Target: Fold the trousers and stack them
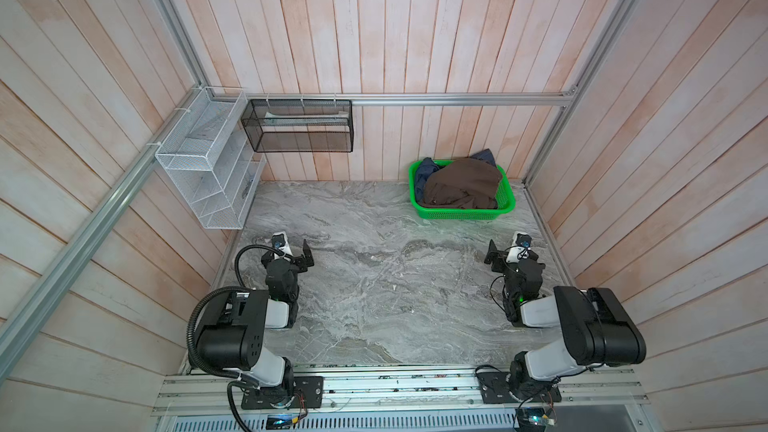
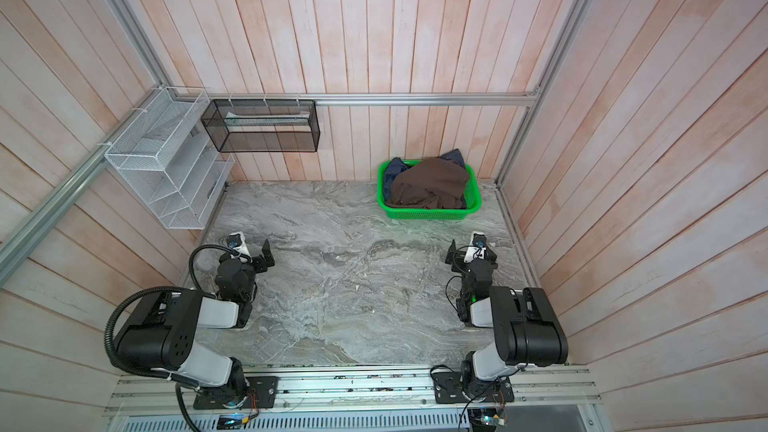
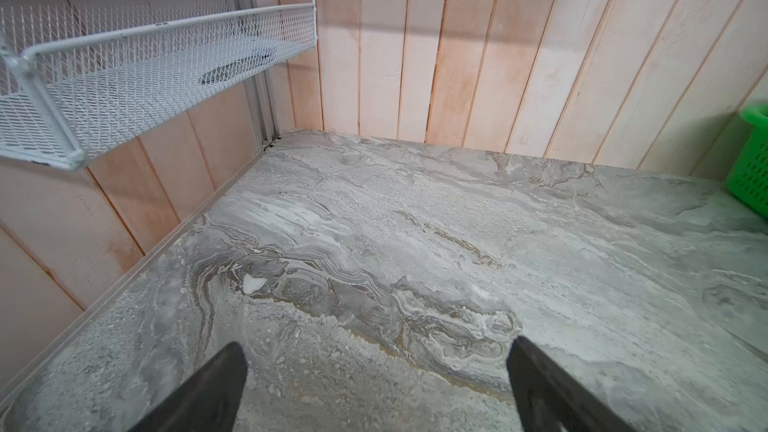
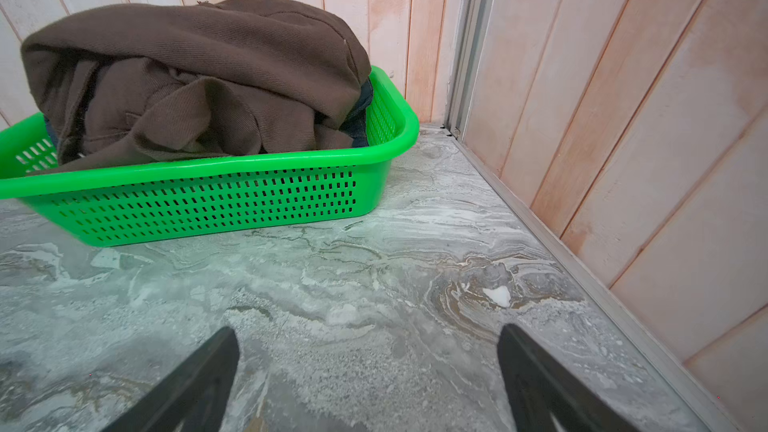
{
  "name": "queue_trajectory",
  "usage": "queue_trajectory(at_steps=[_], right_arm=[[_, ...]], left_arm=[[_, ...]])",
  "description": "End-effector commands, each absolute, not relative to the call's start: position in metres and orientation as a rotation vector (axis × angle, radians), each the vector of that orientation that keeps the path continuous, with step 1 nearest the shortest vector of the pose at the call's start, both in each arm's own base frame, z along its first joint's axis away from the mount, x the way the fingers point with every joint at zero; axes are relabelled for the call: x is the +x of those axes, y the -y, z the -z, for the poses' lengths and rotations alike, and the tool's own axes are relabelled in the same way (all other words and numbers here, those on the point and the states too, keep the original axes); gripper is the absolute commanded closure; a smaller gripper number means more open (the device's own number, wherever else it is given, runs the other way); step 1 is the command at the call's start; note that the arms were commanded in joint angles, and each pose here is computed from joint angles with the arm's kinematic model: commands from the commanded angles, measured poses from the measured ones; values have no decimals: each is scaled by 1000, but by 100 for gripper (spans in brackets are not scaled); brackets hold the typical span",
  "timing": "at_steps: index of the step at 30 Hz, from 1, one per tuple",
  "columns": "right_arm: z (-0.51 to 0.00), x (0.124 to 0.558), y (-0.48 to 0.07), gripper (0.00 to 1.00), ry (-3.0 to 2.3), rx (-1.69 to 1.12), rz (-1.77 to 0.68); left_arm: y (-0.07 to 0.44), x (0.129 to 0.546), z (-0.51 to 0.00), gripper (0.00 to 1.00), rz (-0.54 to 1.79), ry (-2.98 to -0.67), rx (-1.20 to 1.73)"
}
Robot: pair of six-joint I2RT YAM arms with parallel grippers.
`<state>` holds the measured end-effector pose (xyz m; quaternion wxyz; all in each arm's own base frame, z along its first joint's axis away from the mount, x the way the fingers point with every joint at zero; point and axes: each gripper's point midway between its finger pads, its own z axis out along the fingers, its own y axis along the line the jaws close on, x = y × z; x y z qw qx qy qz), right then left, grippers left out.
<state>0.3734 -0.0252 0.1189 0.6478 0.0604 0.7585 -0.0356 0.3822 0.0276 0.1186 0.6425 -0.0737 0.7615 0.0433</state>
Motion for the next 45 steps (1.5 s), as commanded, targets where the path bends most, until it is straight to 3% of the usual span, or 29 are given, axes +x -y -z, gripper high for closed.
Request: queue_trajectory(at_steps=[1, 24, 28, 31, 36, 45], right_arm=[[-125, 377, 26, 2, -1713, 127, 83], [-125, 377, 26, 5, -1714, 120, 63], [-158, 376, 42, 10, -1671, 232, 145], [-201, 385, 62, 14, -1706, 511, 86], [-253, 414, 36, 22, -1818, 539, -112], [-268, 486, -16, 17, -2101, 403, -235]], left_arm=[[-31, 382, -129, 0, -97, -1691, -192], [-31, 382, -130, 0, -94, -1689, -190], [-30, 385, -156, 2, -122, -1706, -192], [-24, 382, -198, 8, -119, -1711, -198], [2, 375, -233, 13, 105, -1812, -317], [92, 361, -184, 11, 431, -2169, -229]])
